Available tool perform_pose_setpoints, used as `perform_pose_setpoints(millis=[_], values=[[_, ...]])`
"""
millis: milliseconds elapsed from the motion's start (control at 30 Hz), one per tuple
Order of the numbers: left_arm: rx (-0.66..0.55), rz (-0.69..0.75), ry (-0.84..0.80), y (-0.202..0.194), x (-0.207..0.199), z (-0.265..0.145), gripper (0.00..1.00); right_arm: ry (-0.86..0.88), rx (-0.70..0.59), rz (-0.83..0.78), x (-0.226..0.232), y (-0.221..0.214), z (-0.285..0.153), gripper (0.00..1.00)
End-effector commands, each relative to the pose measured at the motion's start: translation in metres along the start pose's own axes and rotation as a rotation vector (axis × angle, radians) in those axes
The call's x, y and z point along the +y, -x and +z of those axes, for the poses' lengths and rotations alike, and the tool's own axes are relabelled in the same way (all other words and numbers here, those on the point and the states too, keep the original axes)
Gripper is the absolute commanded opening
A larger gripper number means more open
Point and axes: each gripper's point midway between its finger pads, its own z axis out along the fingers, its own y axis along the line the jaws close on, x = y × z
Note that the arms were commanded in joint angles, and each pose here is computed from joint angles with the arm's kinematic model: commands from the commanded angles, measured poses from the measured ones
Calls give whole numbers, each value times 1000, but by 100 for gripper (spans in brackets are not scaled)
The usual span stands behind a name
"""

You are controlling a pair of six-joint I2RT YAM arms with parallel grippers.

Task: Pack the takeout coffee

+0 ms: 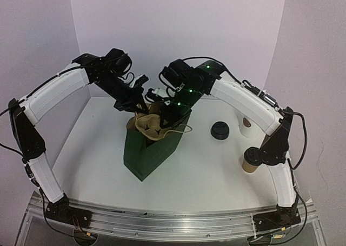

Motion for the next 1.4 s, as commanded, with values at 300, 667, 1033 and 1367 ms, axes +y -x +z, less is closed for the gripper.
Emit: perform_pose_setpoints(millis=[300, 667, 1033, 1367], values=[[35, 38, 19, -20, 5, -3, 0, -41, -32, 16, -19, 6, -15, 0], [40, 40, 31, -25, 9, -4, 0, 24, -80, 31, -10, 17, -30, 0], [42, 46, 27, -27, 9, -4, 0, 80, -106, 110, -13, 22, -40, 0], [29, 53, 30, -25, 7, -9, 0, 72, -33, 121, -21, 7, -18, 0]])
